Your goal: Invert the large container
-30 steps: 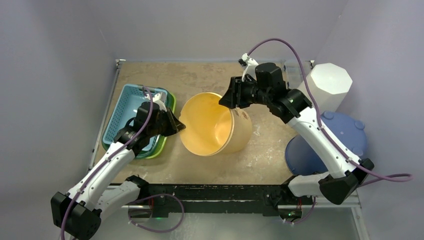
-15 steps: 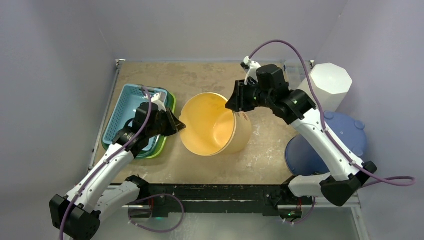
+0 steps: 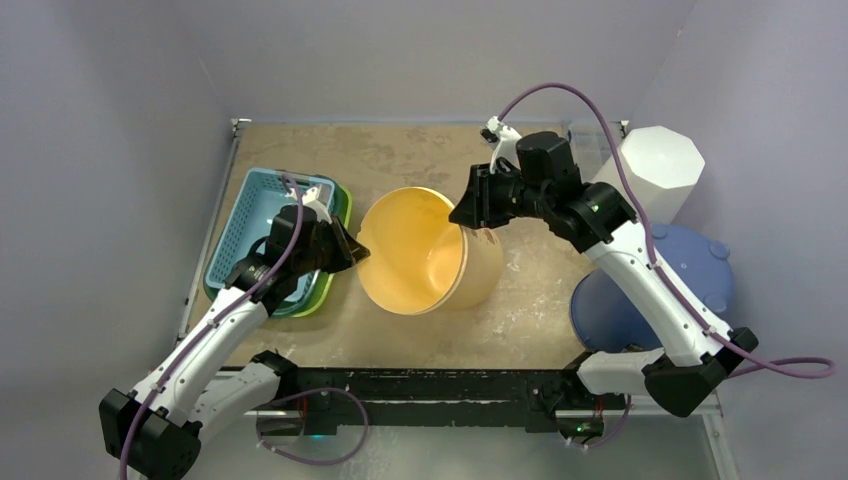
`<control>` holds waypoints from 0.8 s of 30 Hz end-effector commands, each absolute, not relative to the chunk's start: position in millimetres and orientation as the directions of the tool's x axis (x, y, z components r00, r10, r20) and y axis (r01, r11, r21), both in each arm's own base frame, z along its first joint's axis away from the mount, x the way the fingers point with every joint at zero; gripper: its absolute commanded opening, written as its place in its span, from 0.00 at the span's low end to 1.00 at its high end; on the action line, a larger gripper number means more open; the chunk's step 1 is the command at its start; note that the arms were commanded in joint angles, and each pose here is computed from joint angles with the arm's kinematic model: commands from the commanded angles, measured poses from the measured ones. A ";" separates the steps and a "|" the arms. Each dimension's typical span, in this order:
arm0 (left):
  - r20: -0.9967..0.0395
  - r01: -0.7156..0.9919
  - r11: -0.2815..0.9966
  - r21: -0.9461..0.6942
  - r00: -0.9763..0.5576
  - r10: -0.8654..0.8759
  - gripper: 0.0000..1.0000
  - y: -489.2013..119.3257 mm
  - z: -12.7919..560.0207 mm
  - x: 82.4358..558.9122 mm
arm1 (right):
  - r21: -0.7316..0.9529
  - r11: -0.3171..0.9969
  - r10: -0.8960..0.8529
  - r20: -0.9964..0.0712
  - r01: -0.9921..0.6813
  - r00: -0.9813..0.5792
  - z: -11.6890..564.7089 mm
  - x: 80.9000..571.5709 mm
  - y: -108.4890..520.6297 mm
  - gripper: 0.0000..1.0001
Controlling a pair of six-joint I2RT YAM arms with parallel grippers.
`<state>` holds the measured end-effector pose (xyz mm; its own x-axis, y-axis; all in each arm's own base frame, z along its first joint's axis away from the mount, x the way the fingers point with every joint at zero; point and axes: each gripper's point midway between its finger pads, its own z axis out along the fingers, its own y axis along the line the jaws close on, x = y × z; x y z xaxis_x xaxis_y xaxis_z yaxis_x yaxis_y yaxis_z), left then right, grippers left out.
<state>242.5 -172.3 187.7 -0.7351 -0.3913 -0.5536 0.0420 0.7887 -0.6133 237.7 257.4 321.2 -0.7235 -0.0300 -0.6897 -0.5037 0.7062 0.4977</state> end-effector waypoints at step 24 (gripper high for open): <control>-0.561 0.071 0.738 -0.671 -0.698 -0.444 0.28 -182.3 209.6 253.1 | 0.403 0.746 -0.102 -0.718 -0.530 -0.689 320.5 236.3 266.3 0.00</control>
